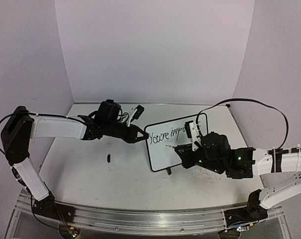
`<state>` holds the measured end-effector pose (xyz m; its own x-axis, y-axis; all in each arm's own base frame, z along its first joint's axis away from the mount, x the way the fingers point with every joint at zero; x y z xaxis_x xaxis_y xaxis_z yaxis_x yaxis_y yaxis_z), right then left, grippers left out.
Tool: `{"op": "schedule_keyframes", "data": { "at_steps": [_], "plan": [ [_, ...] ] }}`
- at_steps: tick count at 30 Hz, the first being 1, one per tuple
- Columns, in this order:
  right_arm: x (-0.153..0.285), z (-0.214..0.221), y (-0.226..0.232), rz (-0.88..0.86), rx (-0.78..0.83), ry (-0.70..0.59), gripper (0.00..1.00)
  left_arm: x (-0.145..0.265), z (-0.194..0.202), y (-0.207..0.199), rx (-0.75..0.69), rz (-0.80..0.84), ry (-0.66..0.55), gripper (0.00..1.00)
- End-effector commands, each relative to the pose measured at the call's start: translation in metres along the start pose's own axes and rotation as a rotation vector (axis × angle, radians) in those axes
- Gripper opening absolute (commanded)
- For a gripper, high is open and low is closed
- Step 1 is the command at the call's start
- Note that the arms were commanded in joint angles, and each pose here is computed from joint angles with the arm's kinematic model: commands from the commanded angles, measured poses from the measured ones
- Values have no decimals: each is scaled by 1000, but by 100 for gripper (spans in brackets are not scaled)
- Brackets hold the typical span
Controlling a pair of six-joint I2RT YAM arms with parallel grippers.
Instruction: Write a sentence on the whiteboard
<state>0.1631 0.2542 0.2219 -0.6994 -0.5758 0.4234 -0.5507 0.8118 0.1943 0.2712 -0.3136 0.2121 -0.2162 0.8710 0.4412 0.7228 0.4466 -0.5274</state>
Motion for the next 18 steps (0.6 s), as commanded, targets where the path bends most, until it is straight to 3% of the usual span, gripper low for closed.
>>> {"op": "schedule_keyframes", "data": {
  "at_steps": [1, 18],
  "plan": [
    [3, -20, 9, 2, -13, -65, 0, 11, -6, 1, -45, -69, -50, 0],
    [-18, -12, 12, 53, 75, -64, 0, 2, -1, 7, -42, -68, -23, 0]
  ]
}}
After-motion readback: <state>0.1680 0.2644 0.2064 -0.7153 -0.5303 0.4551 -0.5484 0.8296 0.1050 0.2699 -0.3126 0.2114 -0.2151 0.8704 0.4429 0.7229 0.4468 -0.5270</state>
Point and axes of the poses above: each gripper's point midway between its finger pads, its own x axis back along the fingers, its own y axis along the line the jaws close on, z = x × y, the point moved 9 cm from there along x, back along the fingers, and after that the axes turned 4 degrees about x, right-handed, at the moved point
